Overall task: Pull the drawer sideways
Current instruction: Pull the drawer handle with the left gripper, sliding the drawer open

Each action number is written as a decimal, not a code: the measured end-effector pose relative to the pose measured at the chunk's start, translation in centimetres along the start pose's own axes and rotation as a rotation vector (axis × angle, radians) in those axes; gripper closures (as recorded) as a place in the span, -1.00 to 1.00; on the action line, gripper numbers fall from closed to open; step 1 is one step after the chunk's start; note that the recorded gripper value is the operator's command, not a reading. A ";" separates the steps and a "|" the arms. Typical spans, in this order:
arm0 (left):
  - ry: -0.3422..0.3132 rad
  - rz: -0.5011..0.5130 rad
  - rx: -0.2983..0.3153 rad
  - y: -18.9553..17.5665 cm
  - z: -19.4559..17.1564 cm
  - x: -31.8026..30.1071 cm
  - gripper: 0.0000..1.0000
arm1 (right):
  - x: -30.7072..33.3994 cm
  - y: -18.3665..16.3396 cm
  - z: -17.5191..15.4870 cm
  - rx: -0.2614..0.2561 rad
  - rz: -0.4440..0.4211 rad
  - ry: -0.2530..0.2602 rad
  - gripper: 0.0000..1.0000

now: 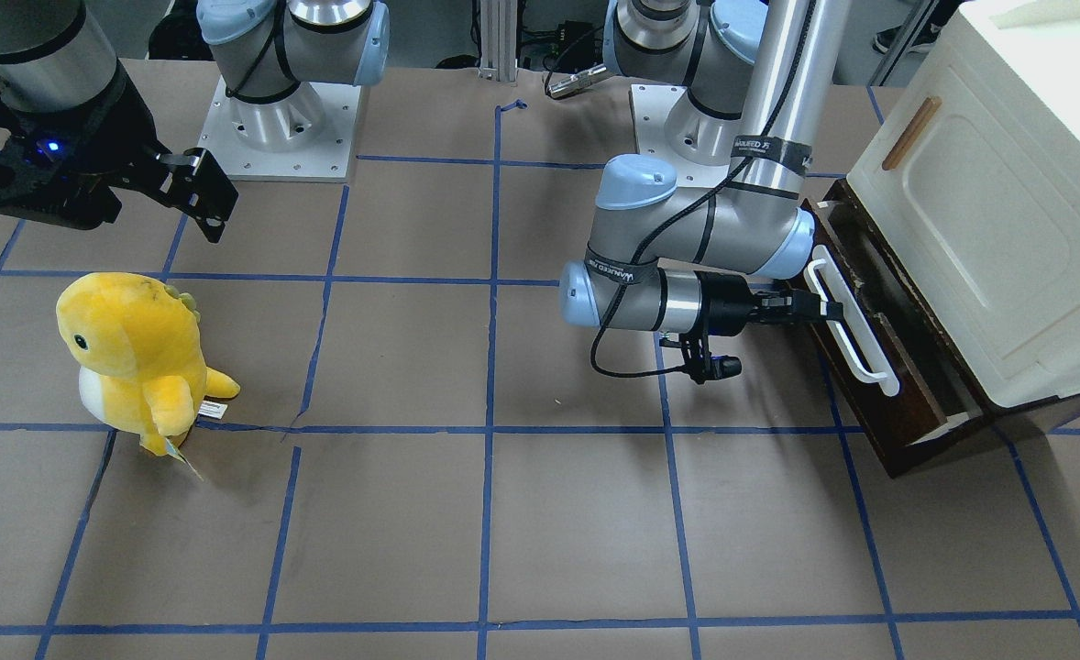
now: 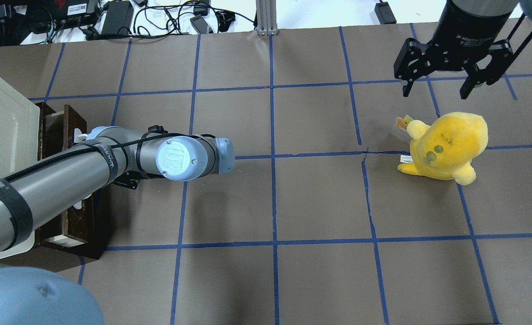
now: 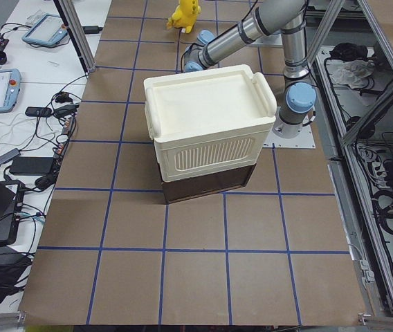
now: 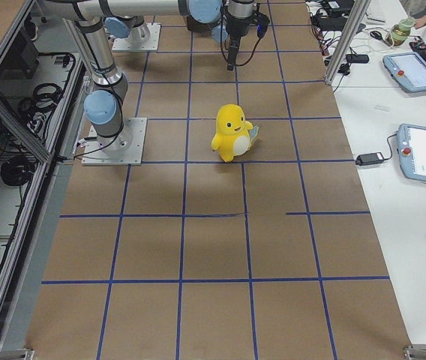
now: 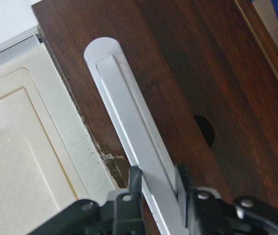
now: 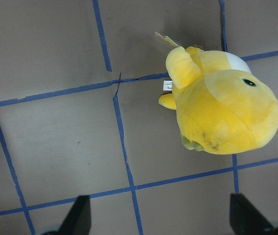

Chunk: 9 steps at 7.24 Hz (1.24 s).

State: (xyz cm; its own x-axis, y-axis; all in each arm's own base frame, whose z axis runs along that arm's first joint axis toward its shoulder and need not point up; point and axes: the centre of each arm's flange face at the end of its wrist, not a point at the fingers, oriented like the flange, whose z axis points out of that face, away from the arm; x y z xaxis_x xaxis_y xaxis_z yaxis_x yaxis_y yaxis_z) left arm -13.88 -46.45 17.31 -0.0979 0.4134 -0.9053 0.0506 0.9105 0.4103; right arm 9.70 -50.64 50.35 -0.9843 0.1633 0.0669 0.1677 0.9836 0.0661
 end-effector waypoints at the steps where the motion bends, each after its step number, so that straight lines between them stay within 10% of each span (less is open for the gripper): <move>1: -0.001 0.001 0.003 0.0 -0.2 0.0 0.37 | 0.0 0.0 0.0 0.000 0.000 0.000 -1.00; 9: -0.029 0.022 0.056 0.6 -2.7 0.7 0.37 | 0.0 0.0 0.0 0.000 -0.001 0.000 -1.00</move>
State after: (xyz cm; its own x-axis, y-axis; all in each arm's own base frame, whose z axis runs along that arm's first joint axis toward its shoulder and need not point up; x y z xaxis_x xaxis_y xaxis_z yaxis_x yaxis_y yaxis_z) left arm -16.59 -45.62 17.26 -0.0669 0.4318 -0.8995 0.1084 0.8993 0.4236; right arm 9.74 -50.63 50.35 -0.9844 0.1626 0.0669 0.1670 0.9837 0.0661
